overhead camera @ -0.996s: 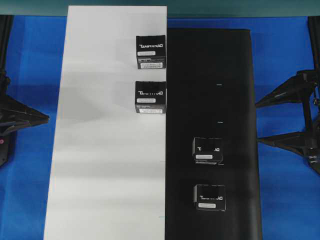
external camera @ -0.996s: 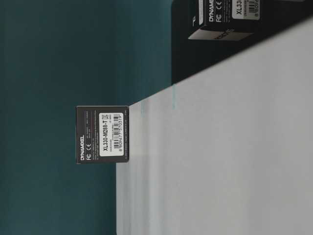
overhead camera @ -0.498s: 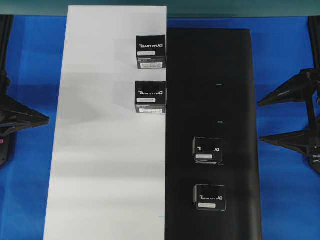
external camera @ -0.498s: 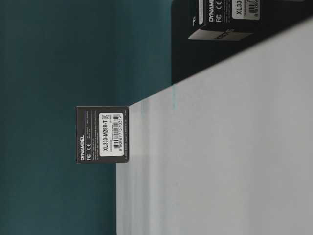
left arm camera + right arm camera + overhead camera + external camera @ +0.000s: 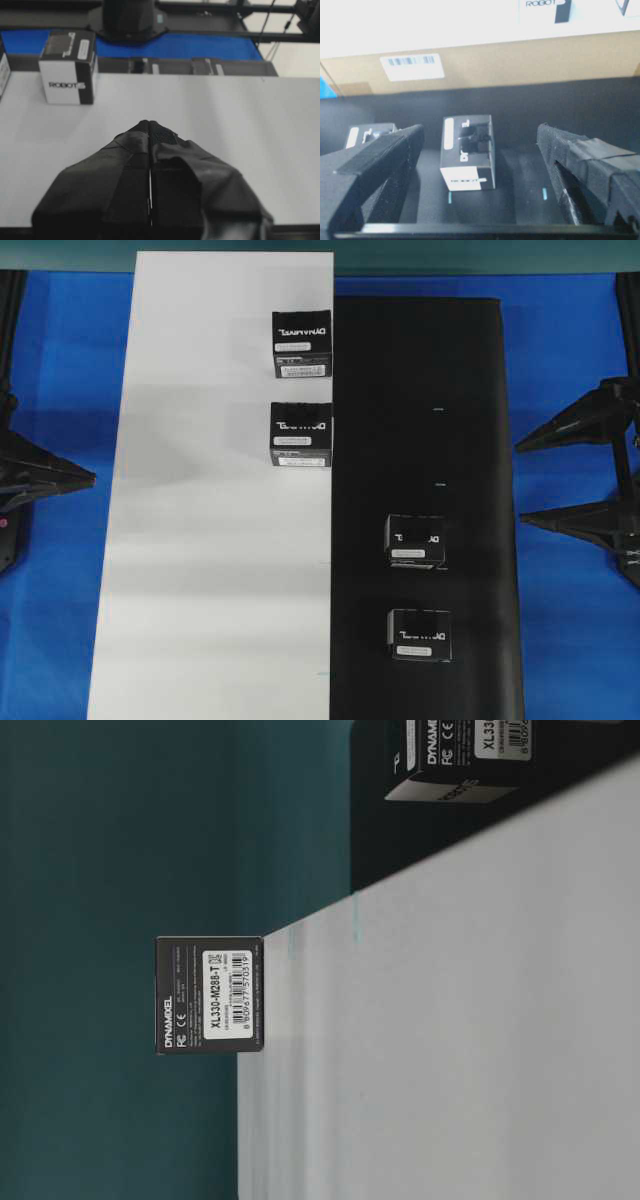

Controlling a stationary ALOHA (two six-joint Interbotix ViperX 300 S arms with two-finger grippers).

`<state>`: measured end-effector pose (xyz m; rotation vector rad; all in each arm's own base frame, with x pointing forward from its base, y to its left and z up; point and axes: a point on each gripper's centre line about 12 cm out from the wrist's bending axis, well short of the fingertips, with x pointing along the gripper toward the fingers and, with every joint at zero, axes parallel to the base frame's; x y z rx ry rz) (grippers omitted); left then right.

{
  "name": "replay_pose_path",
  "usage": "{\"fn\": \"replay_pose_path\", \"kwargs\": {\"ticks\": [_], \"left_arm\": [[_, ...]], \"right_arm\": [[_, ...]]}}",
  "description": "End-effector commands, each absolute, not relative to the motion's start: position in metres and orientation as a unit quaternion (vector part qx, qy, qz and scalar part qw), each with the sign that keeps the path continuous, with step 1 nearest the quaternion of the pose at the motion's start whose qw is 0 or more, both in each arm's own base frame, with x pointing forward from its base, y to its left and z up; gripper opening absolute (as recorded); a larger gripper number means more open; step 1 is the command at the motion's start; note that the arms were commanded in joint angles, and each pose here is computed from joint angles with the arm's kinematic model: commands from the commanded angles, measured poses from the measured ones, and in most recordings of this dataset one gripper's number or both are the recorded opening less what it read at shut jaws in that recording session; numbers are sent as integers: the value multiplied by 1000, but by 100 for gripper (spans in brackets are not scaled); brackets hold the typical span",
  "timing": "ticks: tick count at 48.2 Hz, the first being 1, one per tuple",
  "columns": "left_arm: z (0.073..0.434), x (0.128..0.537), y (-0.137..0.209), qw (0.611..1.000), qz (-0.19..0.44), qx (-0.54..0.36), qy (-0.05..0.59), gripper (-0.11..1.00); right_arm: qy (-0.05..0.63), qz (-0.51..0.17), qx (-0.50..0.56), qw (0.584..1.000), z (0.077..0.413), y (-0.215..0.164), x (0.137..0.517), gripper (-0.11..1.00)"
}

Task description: Place the box from the black base onto the white base.

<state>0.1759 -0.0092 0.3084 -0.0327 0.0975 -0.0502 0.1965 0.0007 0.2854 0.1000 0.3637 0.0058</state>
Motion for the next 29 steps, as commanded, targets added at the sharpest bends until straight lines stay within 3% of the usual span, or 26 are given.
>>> {"fn": "replay_pose_path", "kwargs": {"ticks": [1,29], "left_arm": [[316,177,-10,999,-26,-16,39,-6],[316,177,-10,999,-28,-20,37,-6]], "right_arm": [[173,3,51,984,289,1,198,99],[170,3,50,984,289,1,198,99]]}}
